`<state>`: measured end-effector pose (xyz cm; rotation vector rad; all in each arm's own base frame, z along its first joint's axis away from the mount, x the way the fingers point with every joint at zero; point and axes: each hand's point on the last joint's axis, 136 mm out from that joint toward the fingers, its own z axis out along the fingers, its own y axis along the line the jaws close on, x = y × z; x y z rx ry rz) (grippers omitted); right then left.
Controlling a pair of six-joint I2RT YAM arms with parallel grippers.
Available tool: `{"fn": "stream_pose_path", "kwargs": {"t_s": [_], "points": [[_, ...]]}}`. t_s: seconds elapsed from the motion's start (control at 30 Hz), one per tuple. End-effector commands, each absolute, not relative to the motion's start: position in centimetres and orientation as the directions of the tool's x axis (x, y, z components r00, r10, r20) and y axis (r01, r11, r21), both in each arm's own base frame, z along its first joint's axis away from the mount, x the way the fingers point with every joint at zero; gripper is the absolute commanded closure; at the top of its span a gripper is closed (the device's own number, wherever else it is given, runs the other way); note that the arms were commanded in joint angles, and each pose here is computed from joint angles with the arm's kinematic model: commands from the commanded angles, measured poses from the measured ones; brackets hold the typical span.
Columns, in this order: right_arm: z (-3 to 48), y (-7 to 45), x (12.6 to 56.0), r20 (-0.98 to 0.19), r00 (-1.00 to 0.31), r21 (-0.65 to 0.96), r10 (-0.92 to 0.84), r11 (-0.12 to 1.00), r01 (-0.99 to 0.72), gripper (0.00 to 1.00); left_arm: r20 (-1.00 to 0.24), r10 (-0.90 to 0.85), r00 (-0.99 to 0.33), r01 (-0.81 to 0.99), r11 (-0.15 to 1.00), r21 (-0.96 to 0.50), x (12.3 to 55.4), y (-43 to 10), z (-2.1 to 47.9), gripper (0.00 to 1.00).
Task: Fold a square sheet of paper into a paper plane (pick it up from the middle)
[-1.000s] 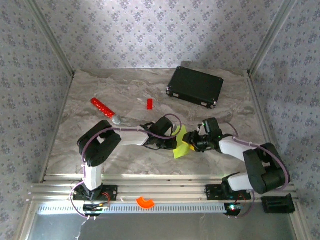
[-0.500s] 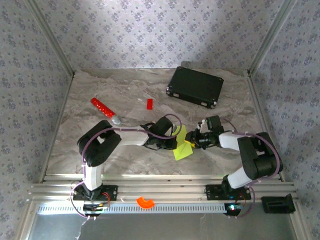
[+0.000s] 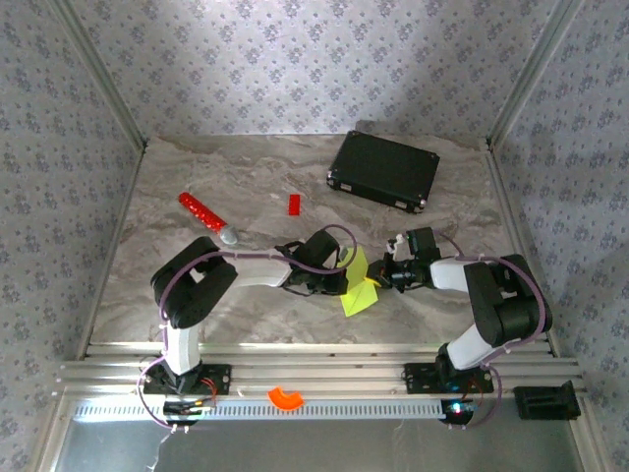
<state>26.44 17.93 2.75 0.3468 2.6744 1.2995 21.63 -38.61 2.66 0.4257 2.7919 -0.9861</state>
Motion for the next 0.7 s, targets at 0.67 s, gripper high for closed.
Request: {"fn": "stream_pose_path", "kwargs": {"t_s": [0.67], "points": [[17.3, 9.7, 28.1, -0.573, -0.762, -0.468, -0.303, 0.883, 0.0, 0.98, -0.418, -0.318, -0.851, 0.003, 0.793, -0.609, 27.3, -23.7, 9.7, 0.68]]}}
